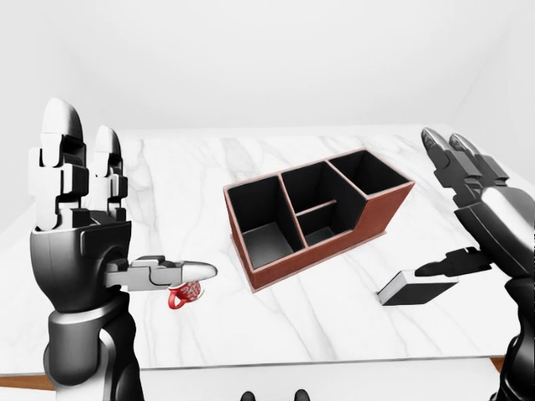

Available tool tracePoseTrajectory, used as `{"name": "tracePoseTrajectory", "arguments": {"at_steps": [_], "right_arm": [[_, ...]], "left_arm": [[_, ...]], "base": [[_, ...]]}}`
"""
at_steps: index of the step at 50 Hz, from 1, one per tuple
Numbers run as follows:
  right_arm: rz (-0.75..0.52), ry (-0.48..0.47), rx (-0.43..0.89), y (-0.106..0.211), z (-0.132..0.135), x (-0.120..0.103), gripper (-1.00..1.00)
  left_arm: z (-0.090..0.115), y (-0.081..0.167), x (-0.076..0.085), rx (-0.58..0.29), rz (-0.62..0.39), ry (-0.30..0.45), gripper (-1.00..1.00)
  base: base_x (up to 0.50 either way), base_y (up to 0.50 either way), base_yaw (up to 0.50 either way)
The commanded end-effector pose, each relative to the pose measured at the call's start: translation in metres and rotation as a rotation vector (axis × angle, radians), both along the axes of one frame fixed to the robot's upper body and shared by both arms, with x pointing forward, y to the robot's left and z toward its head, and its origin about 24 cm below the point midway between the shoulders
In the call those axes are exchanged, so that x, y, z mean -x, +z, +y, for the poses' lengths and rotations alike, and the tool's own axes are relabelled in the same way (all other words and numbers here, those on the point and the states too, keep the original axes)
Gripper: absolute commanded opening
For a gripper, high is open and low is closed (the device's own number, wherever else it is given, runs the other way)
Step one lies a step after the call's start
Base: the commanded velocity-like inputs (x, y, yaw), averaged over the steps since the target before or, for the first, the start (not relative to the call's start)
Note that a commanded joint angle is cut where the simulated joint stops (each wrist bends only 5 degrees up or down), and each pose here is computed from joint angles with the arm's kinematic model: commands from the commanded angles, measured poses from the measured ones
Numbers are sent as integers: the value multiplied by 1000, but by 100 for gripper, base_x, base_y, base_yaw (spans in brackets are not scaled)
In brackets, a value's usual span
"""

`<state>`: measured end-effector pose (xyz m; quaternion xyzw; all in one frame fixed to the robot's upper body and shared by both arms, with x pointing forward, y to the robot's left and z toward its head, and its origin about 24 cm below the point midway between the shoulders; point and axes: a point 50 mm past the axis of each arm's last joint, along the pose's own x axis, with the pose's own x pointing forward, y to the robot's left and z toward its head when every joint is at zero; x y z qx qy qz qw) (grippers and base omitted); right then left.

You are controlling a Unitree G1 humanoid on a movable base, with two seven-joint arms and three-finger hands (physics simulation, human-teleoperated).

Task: Pick up the book and place it in the back compartment of the caddy.

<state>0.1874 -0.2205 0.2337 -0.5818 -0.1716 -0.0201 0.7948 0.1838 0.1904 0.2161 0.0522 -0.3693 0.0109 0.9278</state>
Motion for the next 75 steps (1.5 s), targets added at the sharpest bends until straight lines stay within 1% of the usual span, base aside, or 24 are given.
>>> {"name": "tracePoseTrajectory", "arguments": {"at_steps": [1, 14, 34, 47, 66, 75], "right_arm": [[88, -222, 36, -16, -26, -7, 100], [123, -264, 13, -25, -32, -7, 100], [261, -308, -32, -55, -41, -14, 100], [349, -287, -65, -74, -40, -24, 100], [443, -259, -90, -96, -33, -30, 100], [523, -240, -116, -115, -30, -34, 100]], "left_arm": [[0, 0, 0, -8, 4, 1, 100], [0, 1, 1, -11, -3, 2, 100], [-1, 1, 1, -13, -3, 0, 100], [0, 2, 1, -12, -8, 1, 100], [-1, 1, 1, -14, -4, 0, 100], [-1, 1, 2, -14, -5, 0, 100]], "base": [[0, 0, 0], [0, 0, 0], [0, 0, 0], [0, 0, 0], [0, 0, 0], [0, 0, 0]]}}
